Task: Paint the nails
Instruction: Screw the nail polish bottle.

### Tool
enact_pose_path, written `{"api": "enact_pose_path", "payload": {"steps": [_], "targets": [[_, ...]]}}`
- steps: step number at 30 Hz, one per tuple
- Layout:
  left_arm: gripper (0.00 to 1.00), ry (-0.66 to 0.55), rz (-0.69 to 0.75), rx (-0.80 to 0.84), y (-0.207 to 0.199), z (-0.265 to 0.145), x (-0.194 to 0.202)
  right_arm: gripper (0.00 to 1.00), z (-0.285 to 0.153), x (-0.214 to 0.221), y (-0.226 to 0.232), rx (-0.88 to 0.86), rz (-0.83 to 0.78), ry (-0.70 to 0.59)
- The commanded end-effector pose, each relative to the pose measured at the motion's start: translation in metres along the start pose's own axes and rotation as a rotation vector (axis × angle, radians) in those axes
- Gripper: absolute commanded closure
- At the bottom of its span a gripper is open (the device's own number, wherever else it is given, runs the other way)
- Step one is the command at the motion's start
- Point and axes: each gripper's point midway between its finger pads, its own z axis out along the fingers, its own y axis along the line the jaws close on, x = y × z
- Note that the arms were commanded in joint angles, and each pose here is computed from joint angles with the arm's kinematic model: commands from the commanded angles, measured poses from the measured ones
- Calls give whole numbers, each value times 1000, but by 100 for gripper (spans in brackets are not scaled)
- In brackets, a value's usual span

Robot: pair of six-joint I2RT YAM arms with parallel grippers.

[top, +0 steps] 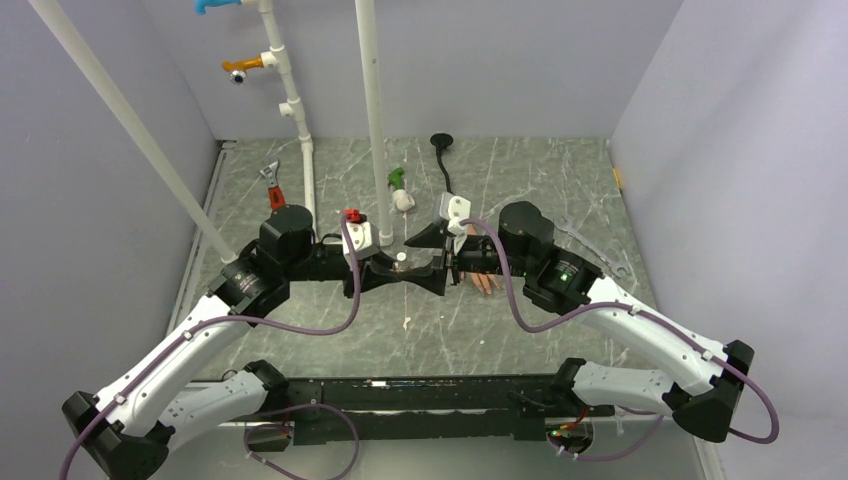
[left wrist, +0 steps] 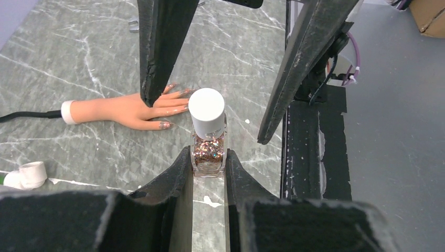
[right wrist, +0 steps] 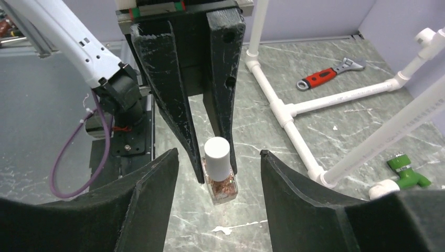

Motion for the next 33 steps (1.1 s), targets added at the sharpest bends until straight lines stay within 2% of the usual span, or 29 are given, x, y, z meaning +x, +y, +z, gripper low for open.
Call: {"api": "enact_pose_path", "payload": {"steps": [1, 9, 17, 23, 26, 33], "targets": [[100, -51, 55, 56, -8, -2, -22, 42, 0, -32, 5, -57, -57, -67], [100, -52, 58, 62, -9, -2, -22, 64, 4, -27, 10, -114, -46, -48], [100, -55, 58, 49, -8, -3, -23, 67, 3, -18, 13, -127, -28, -19], [100, -61, 60, 37, -7, -4, -24, 93, 1, -15, 12, -109, -13, -31], [100, -63, 57, 28, -5, -4, -25, 100, 1, -14, 10, -96, -4, -32], [100, -54, 38, -68, 10, -6, -24, 100, 0, -15, -4, 7, 40, -58]]}}
